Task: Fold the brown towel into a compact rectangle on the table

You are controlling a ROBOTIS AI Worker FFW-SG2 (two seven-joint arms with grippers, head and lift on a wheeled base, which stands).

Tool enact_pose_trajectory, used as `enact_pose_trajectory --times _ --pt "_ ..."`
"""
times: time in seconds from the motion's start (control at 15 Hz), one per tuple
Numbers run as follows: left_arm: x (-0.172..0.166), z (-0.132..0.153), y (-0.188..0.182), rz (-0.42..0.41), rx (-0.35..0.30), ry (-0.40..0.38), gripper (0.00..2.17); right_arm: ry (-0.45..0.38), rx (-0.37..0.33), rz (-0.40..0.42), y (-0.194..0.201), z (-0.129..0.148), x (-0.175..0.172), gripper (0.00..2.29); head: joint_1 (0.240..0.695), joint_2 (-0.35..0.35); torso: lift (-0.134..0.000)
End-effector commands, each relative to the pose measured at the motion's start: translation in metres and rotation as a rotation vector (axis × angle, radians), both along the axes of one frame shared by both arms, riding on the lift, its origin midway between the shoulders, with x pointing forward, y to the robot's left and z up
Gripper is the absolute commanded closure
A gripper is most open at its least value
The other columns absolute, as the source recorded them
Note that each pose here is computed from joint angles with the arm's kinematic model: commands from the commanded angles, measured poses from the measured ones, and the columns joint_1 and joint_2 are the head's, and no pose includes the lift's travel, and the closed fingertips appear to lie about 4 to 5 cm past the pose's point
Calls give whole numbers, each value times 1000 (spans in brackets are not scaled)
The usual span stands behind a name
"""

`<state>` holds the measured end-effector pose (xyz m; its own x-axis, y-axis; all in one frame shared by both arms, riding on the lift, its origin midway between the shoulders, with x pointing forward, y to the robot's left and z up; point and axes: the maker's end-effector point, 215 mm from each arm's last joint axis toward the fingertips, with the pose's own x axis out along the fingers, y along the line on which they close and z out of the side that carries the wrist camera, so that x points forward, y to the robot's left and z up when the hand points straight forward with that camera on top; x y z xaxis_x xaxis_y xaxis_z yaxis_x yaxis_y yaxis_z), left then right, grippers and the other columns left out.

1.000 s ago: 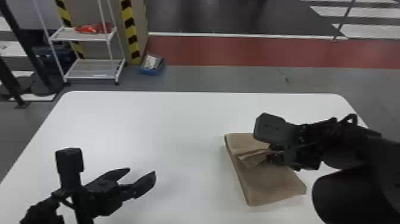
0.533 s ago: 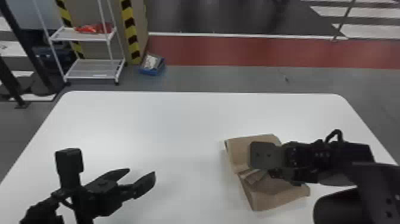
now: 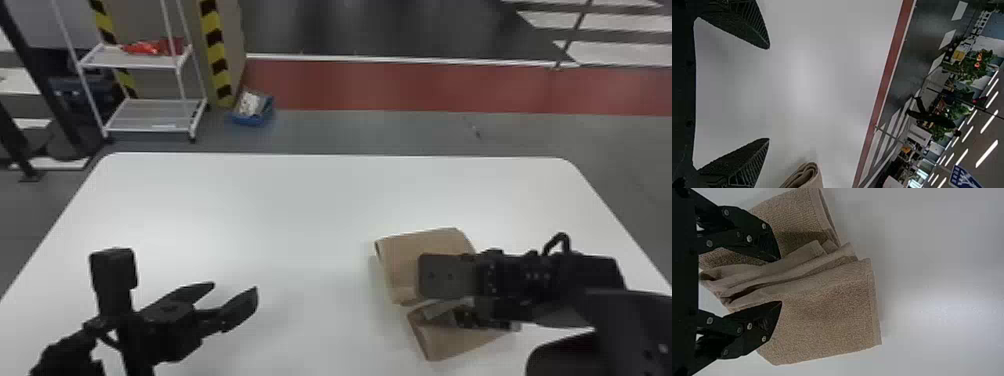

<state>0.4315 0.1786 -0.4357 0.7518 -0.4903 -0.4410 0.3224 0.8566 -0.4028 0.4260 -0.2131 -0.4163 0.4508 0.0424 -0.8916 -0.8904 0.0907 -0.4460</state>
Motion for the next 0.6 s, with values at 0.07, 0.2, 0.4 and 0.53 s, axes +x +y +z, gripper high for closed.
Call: enact_pose_trajectory --times 0.07,0.2,0.4,0.53 --pt "3 -3 1 6 -4 6 36 21 17 2 -1 -4 -10 36 695 -46 -124" --pt "4 -3 0 5 -1 5 36 23 18 9 -1 -4 -16 43 695 -45 -124" --pt "5 -9 2 8 9 15 36 31 -6 26 -8 -9 -23 43 695 -46 -124" --pt "7 -11 2 10 10 17 36 37 -17 18 -17 -12 -23 43 695 -52 -124"
